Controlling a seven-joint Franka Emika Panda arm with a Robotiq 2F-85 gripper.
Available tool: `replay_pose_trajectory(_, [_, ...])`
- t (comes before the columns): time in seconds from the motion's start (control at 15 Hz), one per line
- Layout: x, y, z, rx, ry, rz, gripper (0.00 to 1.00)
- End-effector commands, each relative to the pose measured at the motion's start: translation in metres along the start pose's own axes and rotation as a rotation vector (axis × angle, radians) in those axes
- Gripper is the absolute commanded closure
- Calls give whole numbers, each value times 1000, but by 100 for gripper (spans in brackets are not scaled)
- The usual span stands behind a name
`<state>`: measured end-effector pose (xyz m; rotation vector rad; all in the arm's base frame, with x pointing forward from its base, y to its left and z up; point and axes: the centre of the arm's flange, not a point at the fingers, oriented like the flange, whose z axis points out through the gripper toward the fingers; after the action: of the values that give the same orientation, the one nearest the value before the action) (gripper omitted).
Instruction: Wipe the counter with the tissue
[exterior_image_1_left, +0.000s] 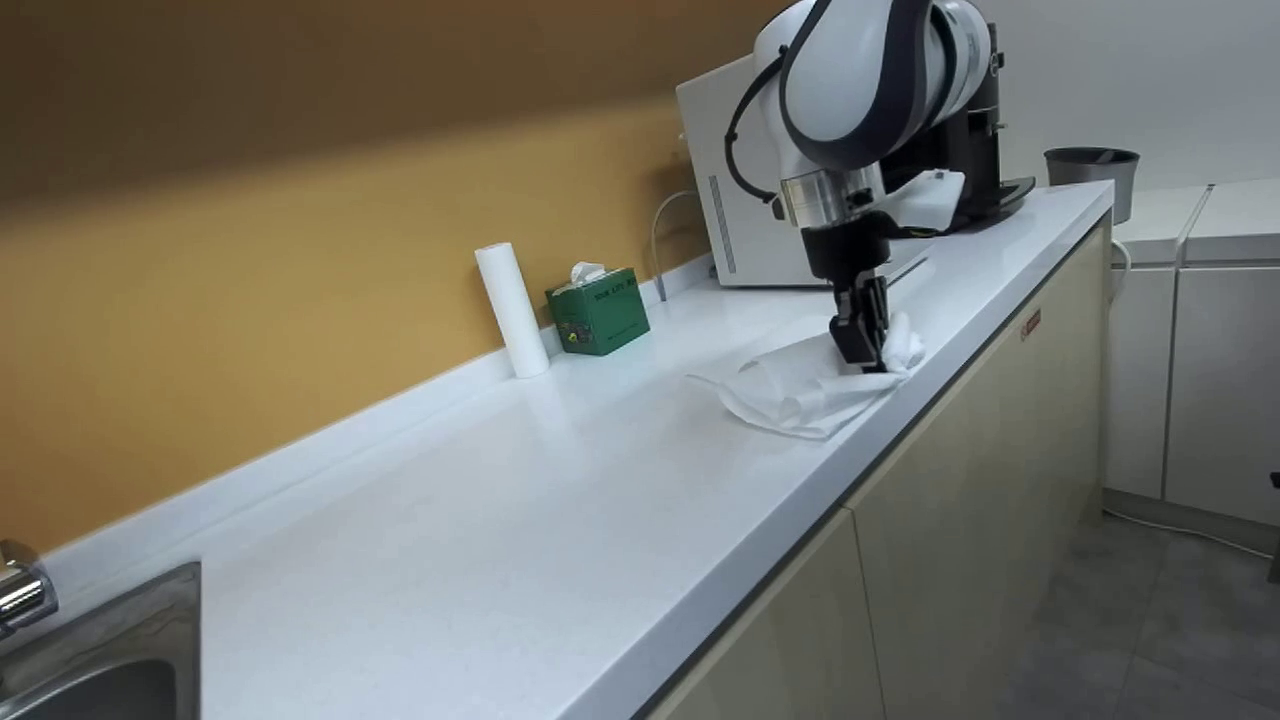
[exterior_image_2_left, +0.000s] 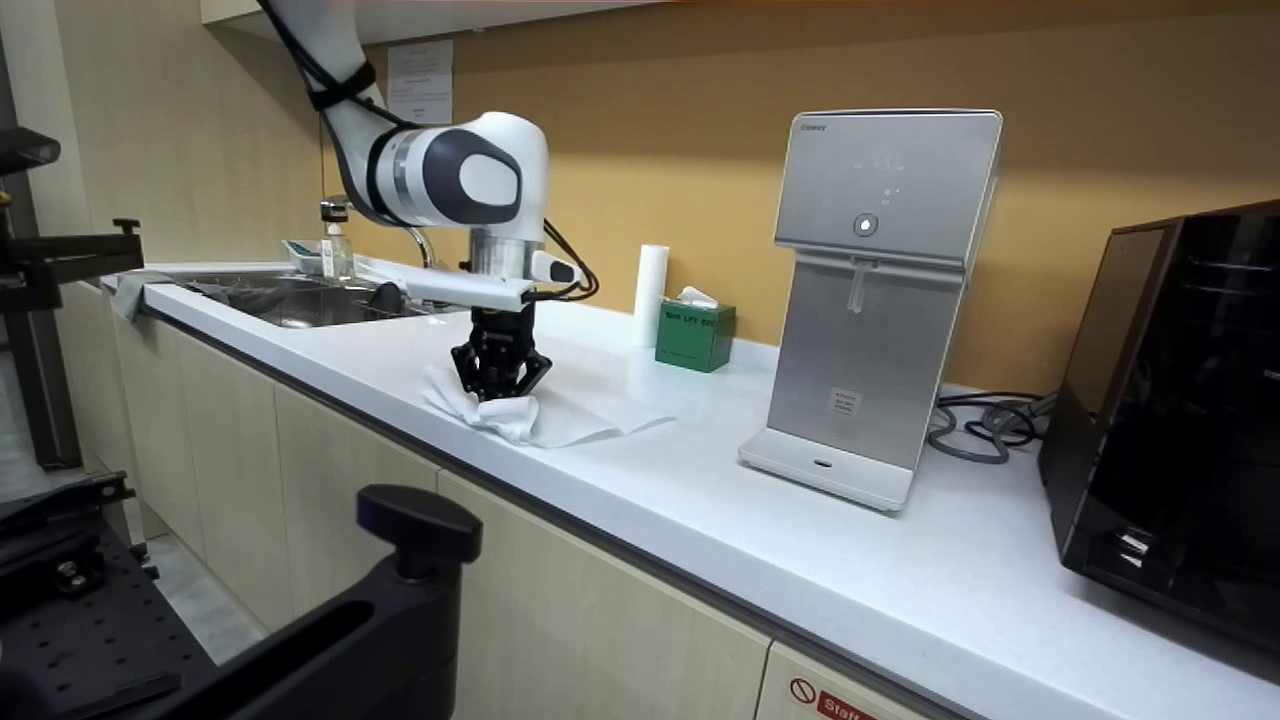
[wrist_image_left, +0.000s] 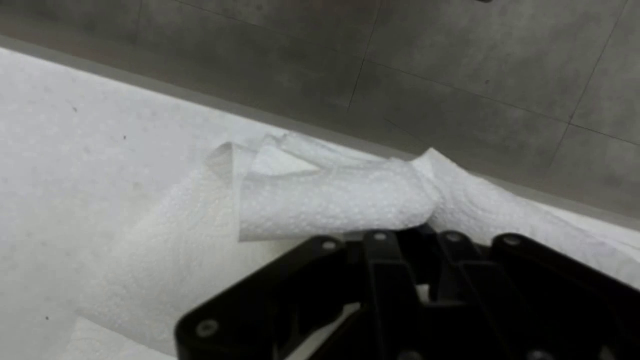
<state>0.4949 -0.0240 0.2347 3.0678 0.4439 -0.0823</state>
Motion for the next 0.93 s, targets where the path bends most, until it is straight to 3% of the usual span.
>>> replay_pose_trajectory(0.0, [5,-3,19,12,53,32,98])
replay_pose_trajectory(0.4, [36,-9,32,-68,275,34,98])
replay_pose_trajectory(0.73, [48,-12,21,-65,355,45,97])
replay_pose_trajectory(0.8, [50,-13,16,-70,370,45,68])
replay_pose_trajectory(0.87, [51,-13,12,-71,380,42,67])
